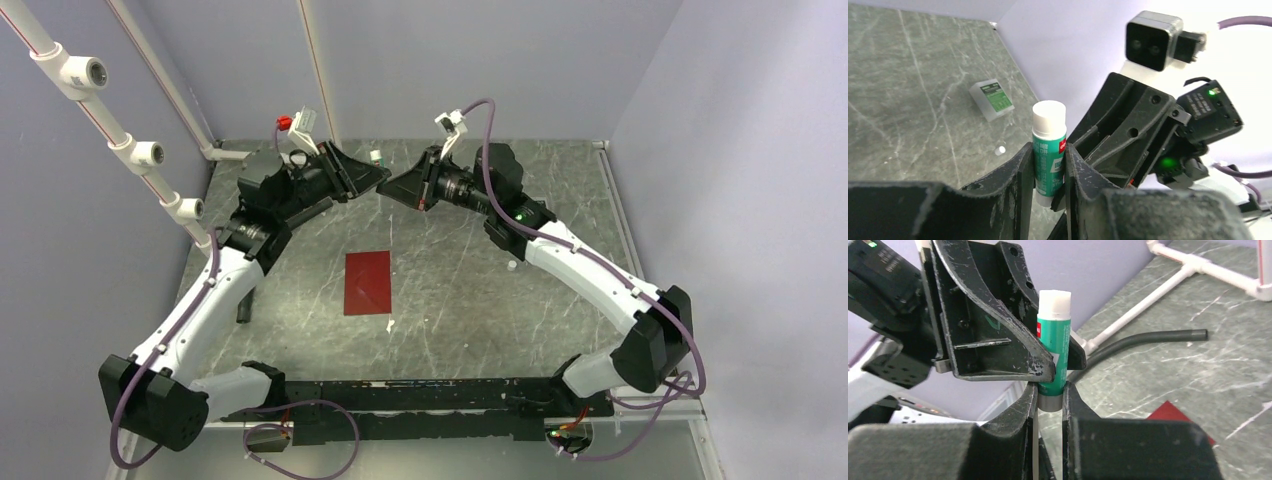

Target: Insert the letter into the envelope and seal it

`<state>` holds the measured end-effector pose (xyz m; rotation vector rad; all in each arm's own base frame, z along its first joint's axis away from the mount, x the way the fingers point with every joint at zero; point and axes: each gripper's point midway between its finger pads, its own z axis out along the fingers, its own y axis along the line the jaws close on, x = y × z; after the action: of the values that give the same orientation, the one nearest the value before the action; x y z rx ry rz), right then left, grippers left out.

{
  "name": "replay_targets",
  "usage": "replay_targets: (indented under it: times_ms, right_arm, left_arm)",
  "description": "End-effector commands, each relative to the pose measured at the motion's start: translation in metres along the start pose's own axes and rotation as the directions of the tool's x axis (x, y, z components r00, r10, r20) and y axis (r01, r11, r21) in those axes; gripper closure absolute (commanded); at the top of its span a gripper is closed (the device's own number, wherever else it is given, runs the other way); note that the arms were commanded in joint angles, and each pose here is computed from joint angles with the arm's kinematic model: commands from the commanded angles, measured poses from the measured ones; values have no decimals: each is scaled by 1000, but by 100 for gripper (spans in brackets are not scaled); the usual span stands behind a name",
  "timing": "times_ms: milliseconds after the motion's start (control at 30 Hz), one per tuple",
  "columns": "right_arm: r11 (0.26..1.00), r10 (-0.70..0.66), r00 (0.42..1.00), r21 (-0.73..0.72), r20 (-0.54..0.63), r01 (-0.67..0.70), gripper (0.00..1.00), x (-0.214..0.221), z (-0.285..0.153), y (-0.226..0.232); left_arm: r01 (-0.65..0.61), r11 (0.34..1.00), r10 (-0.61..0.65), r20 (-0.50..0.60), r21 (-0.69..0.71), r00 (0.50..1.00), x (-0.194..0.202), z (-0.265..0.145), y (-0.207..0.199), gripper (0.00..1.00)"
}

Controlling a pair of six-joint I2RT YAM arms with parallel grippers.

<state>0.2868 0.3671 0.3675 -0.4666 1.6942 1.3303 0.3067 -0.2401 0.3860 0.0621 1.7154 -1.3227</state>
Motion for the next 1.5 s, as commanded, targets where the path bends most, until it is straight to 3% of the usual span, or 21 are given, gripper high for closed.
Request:
replay_targets:
  times_ms: [0,100,233,300,433,467,533,600,700,833,900,1133,1467]
  right_arm:
    - [968,78,991,-247,105,-50,100,-35,-18,52]
    - [944,96,990,-325,104,-57,100,-37,-20,63]
    - [926,147,984,-364,103,-101,100,-39,-26,65]
    - [924,159,983,-365,97,-113,100,-38,-29,62]
    - [980,140,987,-155,83,-126,47,-31,-35,22]
    - [990,130,987,-63,89,-125,39,-30,-41,6]
    - [977,100,992,183,82,-113,34,-19,-56,-39]
    - [894,63,997,442,44,-76,33,-1,-81,-89]
    - [650,80,997,758,-4,-49,33,30,-135,-154]
    - [273,197,979,962,-47,-9,33,76,-209,-213]
    - [196,250,967,981,-57,7,32,93,-224,-231]
    - [151,431,899,988,-76,11,31,149,-234,-277]
    - [134,516,853,991,-78,10,39,179,-235,-317]
  left_arm:
    - [11,987,-18,38,160,999,-4,-2,-29,71]
    - [17,985,-24,42,171,999,-2,-1,-26,74]
    - [-21,986,12,54,165,998,-4,-2,-26,97]
    - [-47,987,39,60,151,997,-3,-3,-24,98]
    - [-132,990,129,67,43,989,-5,-6,-7,98]
    - [-141,990,142,47,-29,989,-2,-9,6,98]
    - [-163,971,169,24,-174,985,-2,-15,31,98]
    - [-174,929,184,0,-328,983,-2,-25,60,98]
    - [-175,863,177,-41,-473,983,5,-39,90,98]
    - [-182,884,161,-85,-431,983,25,-37,94,98]
    - [-179,895,150,-104,-408,983,32,-34,95,98]
    - [-190,922,147,-148,-339,978,40,-22,92,98]
    - [-193,930,147,-162,-314,976,44,-21,89,98]
